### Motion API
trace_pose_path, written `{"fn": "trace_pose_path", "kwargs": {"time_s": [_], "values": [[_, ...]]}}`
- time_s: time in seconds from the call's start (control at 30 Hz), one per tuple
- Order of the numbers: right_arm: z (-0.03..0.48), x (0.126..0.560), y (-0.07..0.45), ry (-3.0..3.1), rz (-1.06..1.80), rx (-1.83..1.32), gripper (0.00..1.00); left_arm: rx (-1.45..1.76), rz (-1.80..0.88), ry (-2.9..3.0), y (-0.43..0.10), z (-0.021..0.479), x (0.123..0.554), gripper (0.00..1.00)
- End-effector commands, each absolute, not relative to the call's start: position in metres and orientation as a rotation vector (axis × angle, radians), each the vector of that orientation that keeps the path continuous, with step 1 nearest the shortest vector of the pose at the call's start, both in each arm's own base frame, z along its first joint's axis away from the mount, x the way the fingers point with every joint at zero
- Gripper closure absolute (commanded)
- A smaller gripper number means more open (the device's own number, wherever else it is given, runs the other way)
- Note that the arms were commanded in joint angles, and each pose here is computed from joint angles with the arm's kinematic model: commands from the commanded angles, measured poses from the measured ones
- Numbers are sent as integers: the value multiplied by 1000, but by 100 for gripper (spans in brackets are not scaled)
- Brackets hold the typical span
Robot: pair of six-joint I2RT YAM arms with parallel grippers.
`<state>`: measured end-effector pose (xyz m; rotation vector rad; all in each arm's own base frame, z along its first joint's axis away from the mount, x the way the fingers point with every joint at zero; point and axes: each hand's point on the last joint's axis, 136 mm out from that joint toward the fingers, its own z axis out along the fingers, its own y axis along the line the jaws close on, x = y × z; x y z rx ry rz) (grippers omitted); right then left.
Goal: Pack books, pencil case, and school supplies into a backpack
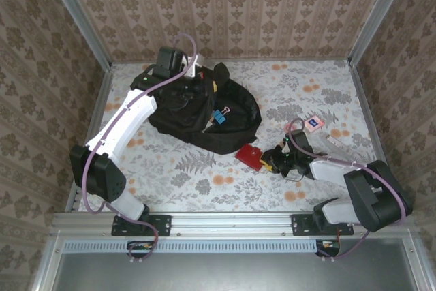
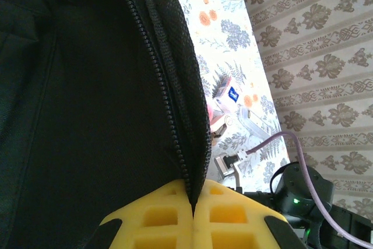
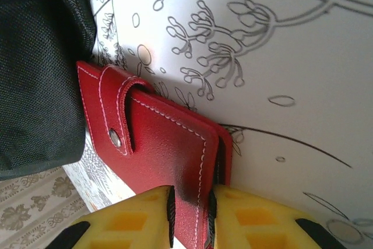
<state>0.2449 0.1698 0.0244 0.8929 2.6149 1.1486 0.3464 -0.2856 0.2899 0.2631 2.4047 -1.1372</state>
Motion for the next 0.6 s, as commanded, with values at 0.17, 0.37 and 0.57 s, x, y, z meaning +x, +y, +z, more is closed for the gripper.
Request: {"fn": "trace_pose_path", "kwargs": {"time_s": [0.17, 0.37, 0.57], "values": [[41, 268, 175, 2532, 1151, 836, 99, 325, -1210, 2338, -295, 311, 337, 100], [45, 263, 169, 2528, 1114, 823, 100, 329, -1204, 2337, -295, 312, 337, 100], [69, 247, 145, 2534, 942, 780, 100, 337, -1145, 2337, -289, 314, 338, 100]]}}
